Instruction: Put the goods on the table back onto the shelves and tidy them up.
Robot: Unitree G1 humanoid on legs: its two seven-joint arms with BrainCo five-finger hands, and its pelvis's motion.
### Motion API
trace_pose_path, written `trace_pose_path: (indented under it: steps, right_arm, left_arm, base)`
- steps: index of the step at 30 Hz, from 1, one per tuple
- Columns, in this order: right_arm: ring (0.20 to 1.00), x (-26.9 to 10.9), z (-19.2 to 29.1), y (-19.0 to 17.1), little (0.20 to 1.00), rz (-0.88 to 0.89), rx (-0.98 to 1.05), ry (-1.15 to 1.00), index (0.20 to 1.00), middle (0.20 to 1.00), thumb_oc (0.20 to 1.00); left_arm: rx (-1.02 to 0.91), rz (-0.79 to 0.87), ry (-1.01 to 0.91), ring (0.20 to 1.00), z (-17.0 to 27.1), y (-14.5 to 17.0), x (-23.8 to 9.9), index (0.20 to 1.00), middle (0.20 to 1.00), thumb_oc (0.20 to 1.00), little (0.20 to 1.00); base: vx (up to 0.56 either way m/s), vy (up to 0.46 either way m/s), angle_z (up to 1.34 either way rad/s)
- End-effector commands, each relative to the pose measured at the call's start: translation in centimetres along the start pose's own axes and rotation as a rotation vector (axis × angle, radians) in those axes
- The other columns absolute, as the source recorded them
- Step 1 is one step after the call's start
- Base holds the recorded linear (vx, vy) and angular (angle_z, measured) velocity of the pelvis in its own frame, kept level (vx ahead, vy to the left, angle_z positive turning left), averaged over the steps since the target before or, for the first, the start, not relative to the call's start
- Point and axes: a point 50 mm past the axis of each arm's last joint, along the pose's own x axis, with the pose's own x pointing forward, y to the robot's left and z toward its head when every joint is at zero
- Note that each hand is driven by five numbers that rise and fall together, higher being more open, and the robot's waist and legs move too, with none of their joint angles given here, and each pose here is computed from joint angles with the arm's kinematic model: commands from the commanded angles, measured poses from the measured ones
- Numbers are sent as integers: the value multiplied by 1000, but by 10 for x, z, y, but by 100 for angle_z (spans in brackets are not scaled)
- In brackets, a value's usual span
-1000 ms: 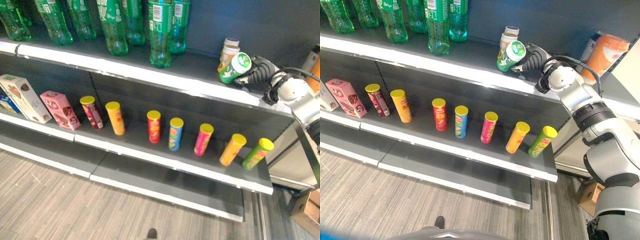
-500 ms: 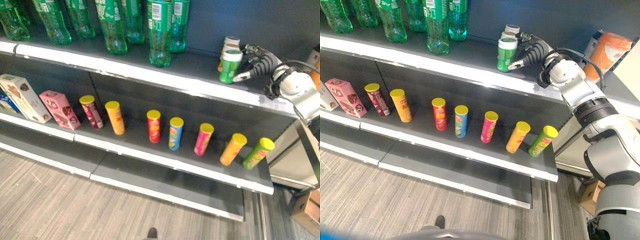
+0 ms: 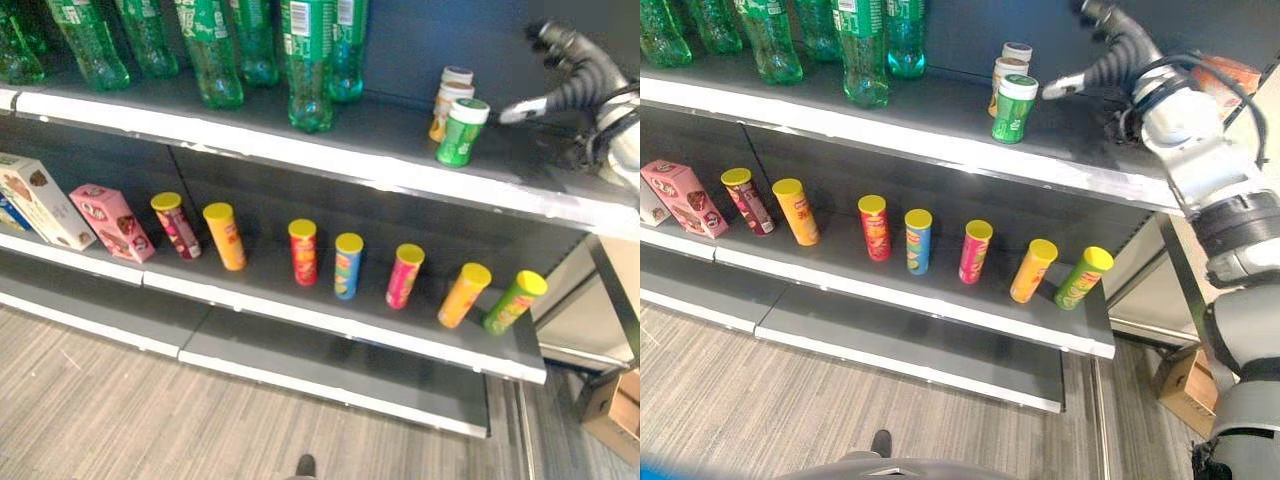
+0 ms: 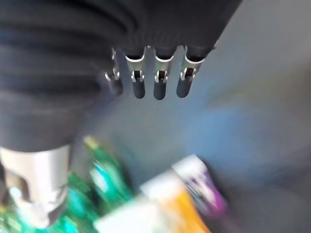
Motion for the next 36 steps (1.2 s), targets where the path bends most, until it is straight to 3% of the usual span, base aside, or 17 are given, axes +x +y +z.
trace_pose_path:
  steps: [1,9,14,16,17,19,22,23,24,27,29,33,36]
  right_arm:
    - [1000,-4,25,-21,1000,-111,-4,-150,1000,1000,1000]
    - [1000,-75,57,-2,1000,-31,52,-370,1000,1000,1000]
    - [1000,-115,40,21,1000,128,370,-291,1000,1000,1000]
    - [1000,-136,11,58,1000,304,568,-105,1000,1000,1000]
    - [1000,-136,11,58,1000,305,568,-104,1000,1000,1000]
    - [1000,-161,-10,90,1000,498,642,75,1000,1000,1000]
    - [1000,-224,-55,132,1000,706,651,446,1000,1000,1000]
    - [1000,-267,-83,156,1000,764,653,677,1000,1000,1000]
    - [1000,-300,-103,175,1000,760,640,851,1000,1000,1000]
    - [1000,-328,-118,193,1000,768,554,987,1000,1000,1000]
    - [1000,-377,-134,225,1000,620,492,1273,1000,1000,1000]
    - [1000,-418,-133,252,1000,521,475,1542,1000,1000,1000]
    - [1000,-429,-130,259,1000,508,468,1614,1000,1000,1000]
  left_arm:
    - [34,33,-19,1000,12,6,3,1000,1000,1000,1000]
    - [26,27,-41,1000,17,1,3,1000,1000,1000,1000]
    - [56,14,-71,1000,21,5,3,1000,1000,1000,1000]
    - [81,3,-90,1000,26,7,3,1000,1000,1000,1000]
    - [81,3,-89,1000,25,7,3,1000,1000,1000,1000]
    - [95,-8,-106,1000,31,8,3,1000,1000,1000,1000]
    - [105,-34,-139,1000,40,4,3,1000,1000,1000,1000]
    - [124,-55,-149,1000,43,0,3,1000,1000,1000,1000]
    - [139,-68,-155,1000,46,-4,3,1000,1000,1000,1000]
    - [152,-75,-158,1000,48,-6,3,1000,1000,1000,1000]
    - [148,-55,-162,1000,52,-6,4,1000,1000,1000,1000]
    - [136,3,-150,1000,54,3,5,1000,1000,1000,1000]
    - [136,11,-145,1000,54,5,5,1000,1000,1000,1000]
  base:
    - [14,15,-20]
    - [11,26,-15]
    - [-1,23,-17]
    - [-4,15,-15]
    - [-8,5,-21]
    - [-15,1,-13]
    - [-20,11,0]
    - [-34,30,-2]
    - [-32,30,-10]
    - [-8,13,-16]
    - [2,10,-9]
    - [2,1,-2]
    - [0,0,0]
